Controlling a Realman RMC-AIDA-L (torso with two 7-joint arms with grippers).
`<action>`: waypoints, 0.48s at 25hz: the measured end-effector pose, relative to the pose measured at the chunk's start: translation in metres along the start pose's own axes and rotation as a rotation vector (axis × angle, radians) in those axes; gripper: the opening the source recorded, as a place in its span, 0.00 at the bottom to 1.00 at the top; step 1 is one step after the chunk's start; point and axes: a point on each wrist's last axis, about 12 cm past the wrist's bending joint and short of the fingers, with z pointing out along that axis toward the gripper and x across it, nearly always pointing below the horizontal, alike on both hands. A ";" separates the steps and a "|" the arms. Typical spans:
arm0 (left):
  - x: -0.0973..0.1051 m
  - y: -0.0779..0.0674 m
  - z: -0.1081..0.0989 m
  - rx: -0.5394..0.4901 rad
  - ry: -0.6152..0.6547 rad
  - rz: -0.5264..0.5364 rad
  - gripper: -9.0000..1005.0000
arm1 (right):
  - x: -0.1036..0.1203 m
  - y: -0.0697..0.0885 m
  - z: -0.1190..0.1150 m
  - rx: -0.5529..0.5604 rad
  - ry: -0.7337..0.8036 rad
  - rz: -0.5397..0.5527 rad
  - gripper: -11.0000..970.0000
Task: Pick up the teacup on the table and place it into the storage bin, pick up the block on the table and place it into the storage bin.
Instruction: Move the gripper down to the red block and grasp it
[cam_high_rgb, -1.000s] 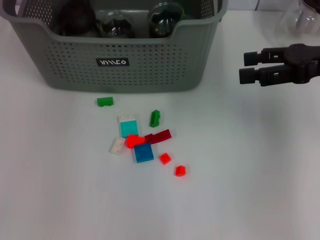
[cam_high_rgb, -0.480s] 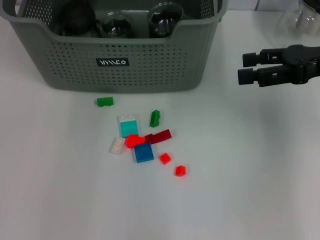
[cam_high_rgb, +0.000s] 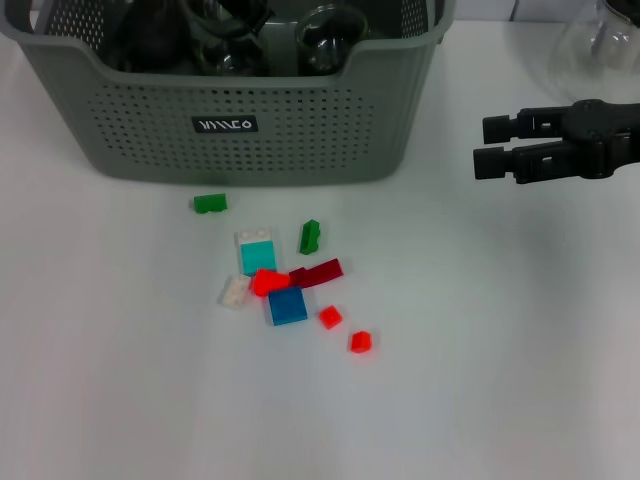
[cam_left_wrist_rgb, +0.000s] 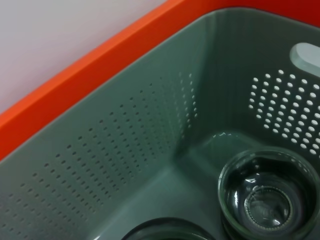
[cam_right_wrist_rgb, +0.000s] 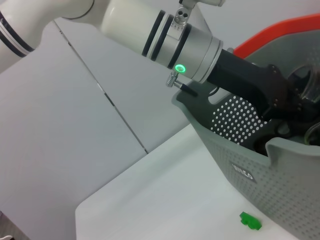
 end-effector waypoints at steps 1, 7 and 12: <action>0.000 0.000 0.000 0.001 0.001 0.000 0.05 | 0.000 0.000 0.000 -0.001 0.000 0.000 0.91; 0.002 -0.005 0.003 0.005 0.012 0.013 0.06 | 0.001 0.000 0.000 -0.004 0.002 -0.001 0.91; 0.001 -0.011 0.006 0.008 0.018 0.032 0.06 | 0.001 0.001 0.000 -0.005 0.002 -0.002 0.91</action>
